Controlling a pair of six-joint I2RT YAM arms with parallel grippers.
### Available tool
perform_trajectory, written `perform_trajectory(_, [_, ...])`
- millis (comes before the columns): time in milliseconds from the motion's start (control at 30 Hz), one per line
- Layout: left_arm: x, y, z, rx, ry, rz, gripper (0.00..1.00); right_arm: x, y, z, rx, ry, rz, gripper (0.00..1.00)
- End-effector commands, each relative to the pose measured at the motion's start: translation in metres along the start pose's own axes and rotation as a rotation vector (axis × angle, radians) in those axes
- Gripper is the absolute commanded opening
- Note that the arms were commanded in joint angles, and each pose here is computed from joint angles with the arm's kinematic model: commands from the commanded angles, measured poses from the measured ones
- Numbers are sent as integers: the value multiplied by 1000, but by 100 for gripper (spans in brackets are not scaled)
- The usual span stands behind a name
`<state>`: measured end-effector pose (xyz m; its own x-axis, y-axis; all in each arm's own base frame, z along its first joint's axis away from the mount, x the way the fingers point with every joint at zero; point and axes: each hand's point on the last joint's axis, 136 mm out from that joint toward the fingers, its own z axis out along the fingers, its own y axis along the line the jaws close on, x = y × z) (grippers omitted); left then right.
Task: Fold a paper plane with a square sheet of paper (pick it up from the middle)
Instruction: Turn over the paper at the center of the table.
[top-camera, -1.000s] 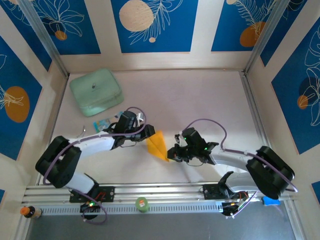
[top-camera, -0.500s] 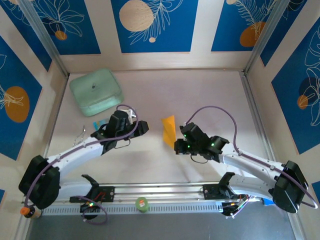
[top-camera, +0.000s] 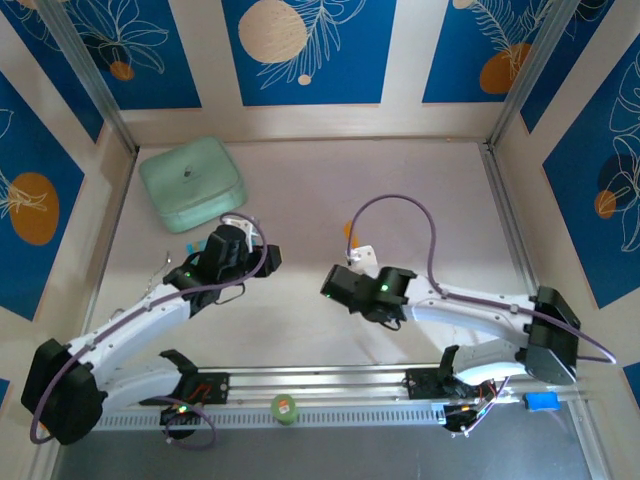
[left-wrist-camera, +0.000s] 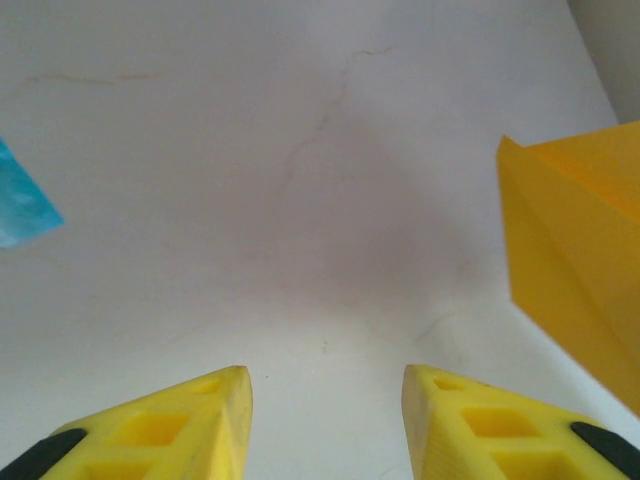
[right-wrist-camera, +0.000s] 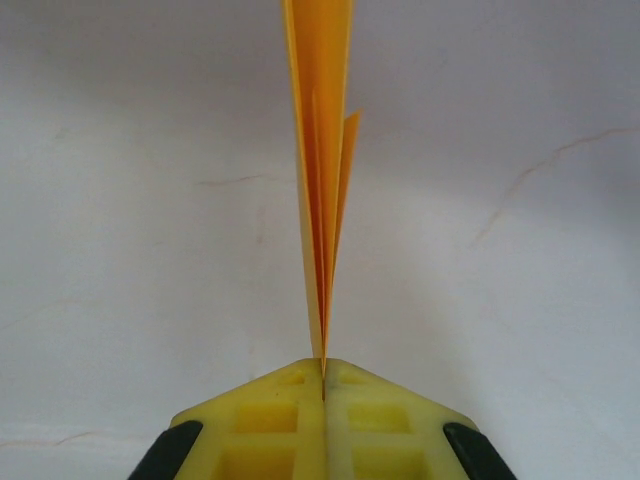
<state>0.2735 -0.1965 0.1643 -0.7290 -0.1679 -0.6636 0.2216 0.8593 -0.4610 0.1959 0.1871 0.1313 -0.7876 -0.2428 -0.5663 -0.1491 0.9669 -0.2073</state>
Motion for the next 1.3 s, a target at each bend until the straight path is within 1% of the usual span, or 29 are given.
perform_trajectory(0, [-12,10,-14,-60,-46,72,45,-3,-34,0,239,-23,-44,4])
perform_trajectory(133, [-8,18,-17,-80,-57,52,43,3,-20,14,276,44,-106,4])
perform_trajectory(233, [-7,24,-21,-109,-65,30,40,9,2,27,248,108,-175,4])
perform_trajectory(333, [-8,41,-27,-190,-87,-23,36,20,28,41,169,164,-238,5])
perform_trajectory(500, [-11,45,-36,-193,-117,-47,33,42,63,60,4,255,-252,7])
perform_trajectory(567, [-12,47,-38,-199,-123,-53,33,47,72,63,-36,276,-255,8])
perform_trajectory(733, [-10,47,-38,-197,-115,-71,33,48,95,61,-171,297,-249,16])
perform_trajectory(833, [-8,45,-35,-183,-103,-81,33,44,103,54,-263,291,-212,27])
perform_trajectory(900, [-6,44,-32,-174,-94,-88,34,38,106,46,-337,270,-163,36])
perform_trajectory(1000, [-3,43,-27,-166,-77,-95,34,26,110,32,-483,233,-74,46])
perform_trajectory(1067, [-1,41,-23,-153,-63,-101,34,20,106,27,-563,217,12,47])
perform_trajectory(1133, [1,35,-17,-122,-47,-105,34,13,95,30,-626,221,149,46])
perform_trajectory(1167, [2,32,-13,-103,-36,-110,34,13,91,33,-684,236,222,44])
perform_trajectory(1200, [4,29,-9,-86,-20,-113,34,12,86,36,-744,256,298,39])
perform_trajectory(1267, [7,23,-2,-58,15,-122,33,9,77,42,-817,275,426,30])
